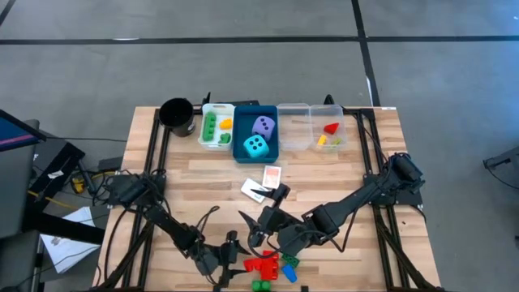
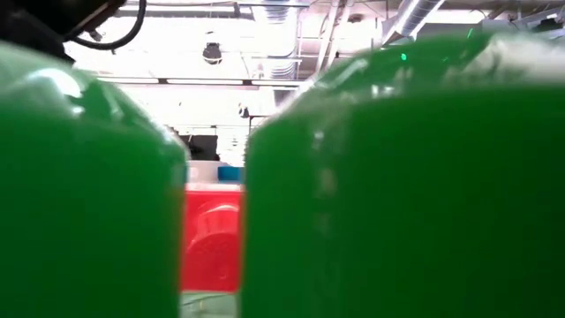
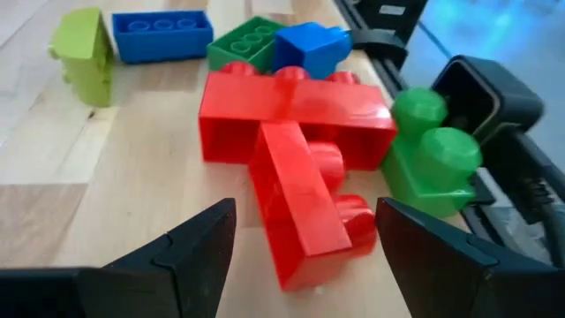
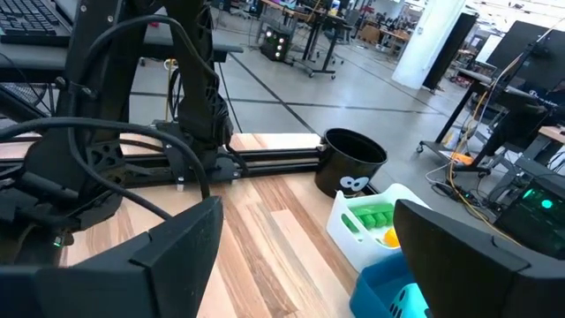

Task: Pick & Place Toys
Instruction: Put the large red game piece into the white bin

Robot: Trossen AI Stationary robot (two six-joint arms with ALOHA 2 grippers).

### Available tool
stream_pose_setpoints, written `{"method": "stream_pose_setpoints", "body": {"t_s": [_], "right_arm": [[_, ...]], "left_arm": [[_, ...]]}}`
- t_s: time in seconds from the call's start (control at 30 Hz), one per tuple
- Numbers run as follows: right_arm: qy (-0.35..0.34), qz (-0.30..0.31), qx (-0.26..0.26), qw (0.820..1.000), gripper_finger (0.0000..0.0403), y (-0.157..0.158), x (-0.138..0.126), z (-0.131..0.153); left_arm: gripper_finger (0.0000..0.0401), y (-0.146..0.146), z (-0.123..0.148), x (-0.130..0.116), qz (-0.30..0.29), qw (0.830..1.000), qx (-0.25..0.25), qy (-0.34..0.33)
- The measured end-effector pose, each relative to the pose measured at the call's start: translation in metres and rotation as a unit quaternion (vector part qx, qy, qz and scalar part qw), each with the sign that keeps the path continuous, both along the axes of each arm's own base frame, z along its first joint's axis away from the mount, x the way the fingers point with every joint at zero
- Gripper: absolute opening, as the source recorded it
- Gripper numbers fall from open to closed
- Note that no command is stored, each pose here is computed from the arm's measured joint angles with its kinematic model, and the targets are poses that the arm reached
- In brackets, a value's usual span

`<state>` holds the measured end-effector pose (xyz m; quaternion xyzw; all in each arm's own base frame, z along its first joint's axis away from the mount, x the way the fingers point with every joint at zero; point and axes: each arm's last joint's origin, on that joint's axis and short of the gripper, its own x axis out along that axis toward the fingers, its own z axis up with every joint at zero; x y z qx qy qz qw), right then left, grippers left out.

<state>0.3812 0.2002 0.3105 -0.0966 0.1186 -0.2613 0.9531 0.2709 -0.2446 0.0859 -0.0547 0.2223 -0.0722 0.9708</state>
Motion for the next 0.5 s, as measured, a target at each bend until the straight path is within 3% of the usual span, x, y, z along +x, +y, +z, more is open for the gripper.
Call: {"method": "stream_pose_setpoints", "body": {"t_s": [0.5], "right_arm": [[0.001,0.0,-0.001,1.0,0.0327,-0.0003,0.0001,-0.0003]], "left_arm": [[0.0265,0.0038,-0.0071,-0.0029,0.033,0.999,-0.008,0.036]]}}
